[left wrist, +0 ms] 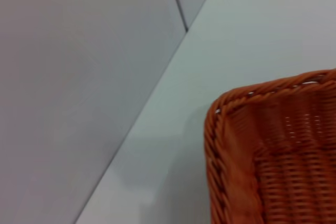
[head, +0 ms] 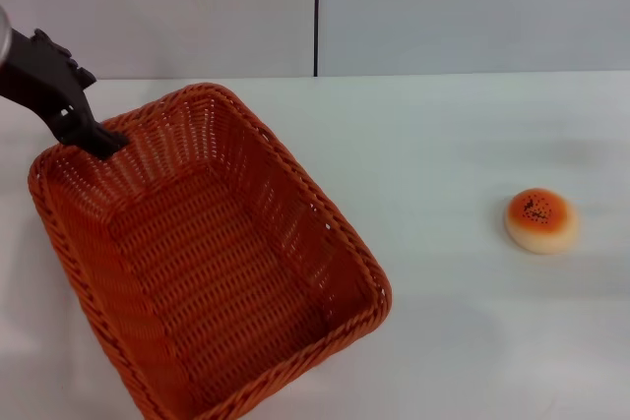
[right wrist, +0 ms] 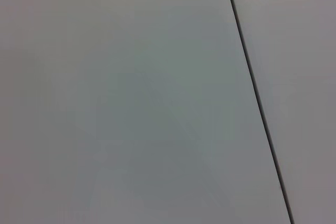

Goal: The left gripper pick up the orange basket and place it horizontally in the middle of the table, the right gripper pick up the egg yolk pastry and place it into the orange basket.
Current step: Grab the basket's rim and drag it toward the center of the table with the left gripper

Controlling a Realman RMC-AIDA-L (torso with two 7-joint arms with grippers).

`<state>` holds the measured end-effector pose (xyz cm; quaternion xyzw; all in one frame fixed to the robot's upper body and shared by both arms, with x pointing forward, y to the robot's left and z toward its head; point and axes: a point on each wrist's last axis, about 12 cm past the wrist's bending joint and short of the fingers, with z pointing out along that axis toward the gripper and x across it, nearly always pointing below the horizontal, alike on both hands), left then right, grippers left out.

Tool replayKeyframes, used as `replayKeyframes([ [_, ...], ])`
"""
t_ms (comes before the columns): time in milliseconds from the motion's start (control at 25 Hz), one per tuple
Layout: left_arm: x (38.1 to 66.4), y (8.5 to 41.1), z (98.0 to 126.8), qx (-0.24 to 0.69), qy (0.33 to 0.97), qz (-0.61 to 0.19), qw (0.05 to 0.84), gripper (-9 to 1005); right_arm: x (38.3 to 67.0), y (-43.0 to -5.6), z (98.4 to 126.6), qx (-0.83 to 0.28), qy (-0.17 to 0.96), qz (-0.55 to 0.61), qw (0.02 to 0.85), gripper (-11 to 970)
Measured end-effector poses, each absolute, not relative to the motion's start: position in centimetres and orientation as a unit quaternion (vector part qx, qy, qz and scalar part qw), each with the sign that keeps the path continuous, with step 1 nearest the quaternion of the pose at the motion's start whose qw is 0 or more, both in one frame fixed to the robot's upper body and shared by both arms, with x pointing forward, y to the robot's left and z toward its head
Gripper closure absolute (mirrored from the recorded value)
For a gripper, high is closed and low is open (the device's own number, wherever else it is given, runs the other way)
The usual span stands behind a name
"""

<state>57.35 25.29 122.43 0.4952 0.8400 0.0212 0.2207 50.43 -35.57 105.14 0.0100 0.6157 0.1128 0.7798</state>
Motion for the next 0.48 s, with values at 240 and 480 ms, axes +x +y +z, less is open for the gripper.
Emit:
replayKeyframes([
  [240,57.8,25.0,121.0,0.49,0.843,0.019,0.222,183,50.5,-35.5,105.2,0.009,0.615,0.113,0.78,397],
  [480,58.2,24.2,118.7,0.502,0.842,0.015,0.197,182,50.5,-35.5,105.1,0.01,0.616,0.113,0.779,397],
])
